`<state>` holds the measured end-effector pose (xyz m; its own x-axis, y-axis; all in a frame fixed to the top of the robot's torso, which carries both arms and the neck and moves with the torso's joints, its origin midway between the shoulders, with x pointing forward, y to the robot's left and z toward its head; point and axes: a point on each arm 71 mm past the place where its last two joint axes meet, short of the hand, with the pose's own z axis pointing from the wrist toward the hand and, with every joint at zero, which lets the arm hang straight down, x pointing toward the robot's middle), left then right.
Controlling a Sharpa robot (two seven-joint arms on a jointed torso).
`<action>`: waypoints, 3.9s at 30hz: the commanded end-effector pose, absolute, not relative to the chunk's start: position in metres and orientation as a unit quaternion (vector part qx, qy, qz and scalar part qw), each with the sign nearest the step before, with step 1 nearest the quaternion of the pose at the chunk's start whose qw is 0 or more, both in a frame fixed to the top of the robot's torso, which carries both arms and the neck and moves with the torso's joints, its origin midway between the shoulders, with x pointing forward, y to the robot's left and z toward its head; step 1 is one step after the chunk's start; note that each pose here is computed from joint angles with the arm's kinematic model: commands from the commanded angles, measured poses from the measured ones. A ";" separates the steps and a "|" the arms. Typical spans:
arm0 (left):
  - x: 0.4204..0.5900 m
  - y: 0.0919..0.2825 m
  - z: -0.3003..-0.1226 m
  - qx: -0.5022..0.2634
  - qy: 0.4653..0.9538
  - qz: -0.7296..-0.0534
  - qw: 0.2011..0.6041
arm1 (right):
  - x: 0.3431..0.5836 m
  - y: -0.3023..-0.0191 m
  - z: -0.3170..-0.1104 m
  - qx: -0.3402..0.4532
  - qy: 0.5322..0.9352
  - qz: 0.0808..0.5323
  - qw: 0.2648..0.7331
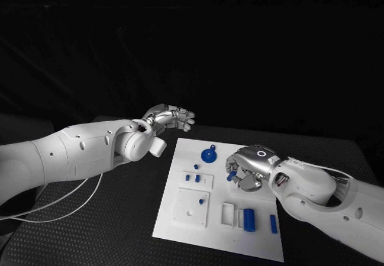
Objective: Assemble the parts on the task board
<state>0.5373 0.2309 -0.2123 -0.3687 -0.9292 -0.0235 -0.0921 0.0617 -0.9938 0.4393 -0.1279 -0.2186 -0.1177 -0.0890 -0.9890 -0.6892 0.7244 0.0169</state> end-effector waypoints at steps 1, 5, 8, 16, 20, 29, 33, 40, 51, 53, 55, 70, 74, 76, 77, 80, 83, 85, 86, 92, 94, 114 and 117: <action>0.537 0.228 -0.211 -0.407 0.619 -0.556 0.378 | 0.432 -0.110 -0.215 -0.286 0.693 0.271 0.604; 0.537 0.227 -0.211 -0.406 0.619 -0.557 0.377 | 0.423 -0.087 -0.214 -0.294 0.682 0.298 0.599; 0.538 0.225 -0.211 -0.406 0.619 -0.557 0.376 | 0.415 -0.071 -0.218 -0.303 0.679 0.316 0.589; 0.538 0.219 -0.211 -0.403 0.620 -0.561 0.372 | 0.396 -0.043 -0.247 -0.326 0.684 0.337 0.559; 0.537 0.218 -0.211 -0.403 0.621 -0.561 0.371 | 0.389 -0.035 -0.262 -0.333 0.689 0.339 0.547; 0.537 0.216 -0.211 -0.402 0.621 -0.562 0.370 | 0.380 -0.026 -0.283 -0.343 0.691 0.338 0.540; 0.537 0.217 -0.211 -0.402 0.621 -0.562 0.370 | 0.379 -0.024 -0.290 -0.343 0.695 0.336 0.535; 0.537 0.217 -0.211 -0.402 0.621 -0.562 0.369 | 0.378 -0.024 -0.294 -0.345 0.697 0.334 0.533; 0.537 0.218 -0.211 -0.402 0.622 -0.561 0.369 | 0.380 -0.025 -0.295 -0.348 0.690 0.319 0.549; 0.537 0.218 -0.211 -0.402 0.622 -0.561 0.369 | 0.381 -0.026 -0.295 -0.347 0.689 0.316 0.552; 0.537 0.218 -0.211 -0.402 0.622 -0.561 0.369 | 0.380 -0.027 -0.294 -0.347 0.688 0.316 0.553; 0.537 0.218 -0.211 -0.402 0.623 -0.561 0.368 | 0.380 -0.029 -0.298 -0.359 0.699 0.306 0.538; 0.537 0.217 -0.211 -0.402 0.623 -0.562 0.367 | 0.379 -0.025 -0.298 -0.361 0.699 0.309 0.534; 0.537 0.216 -0.211 -0.402 0.623 -0.562 0.366 | 0.378 -0.022 -0.298 -0.363 0.699 0.311 0.532; 0.537 0.216 -0.211 -0.402 0.623 -0.562 0.366 | 0.377 -0.021 -0.299 -0.364 0.698 0.312 0.531; 0.537 0.215 -0.211 -0.401 0.624 -0.563 0.365 | 0.375 -0.017 -0.300 -0.367 0.698 0.315 0.528; 0.537 0.215 -0.211 -0.401 0.624 -0.563 0.365 | 0.373 -0.016 -0.303 -0.370 0.701 0.315 0.522; 0.537 0.215 -0.211 -0.401 0.624 -0.563 0.364 | 0.372 -0.016 -0.305 -0.372 0.702 0.314 0.520; 0.537 0.215 -0.211 -0.401 0.624 -0.563 0.364 | 0.372 -0.017 -0.306 -0.372 0.703 0.313 0.519; 0.538 0.214 -0.212 -0.401 0.624 -0.563 0.364 | 0.371 -0.017 -0.308 -0.374 0.706 0.310 0.515; 0.538 0.214 -0.212 -0.401 0.625 -0.563 0.364 | 0.371 -0.017 -0.308 -0.374 0.706 0.311 0.515; 0.538 0.214 -0.212 -0.401 0.625 -0.563 0.363 | 0.368 -0.016 -0.308 -0.361 0.715 0.326 0.502; 0.538 0.214 -0.212 -0.401 0.625 -0.563 0.364 | 0.369 -0.016 -0.308 -0.359 0.715 0.327 0.503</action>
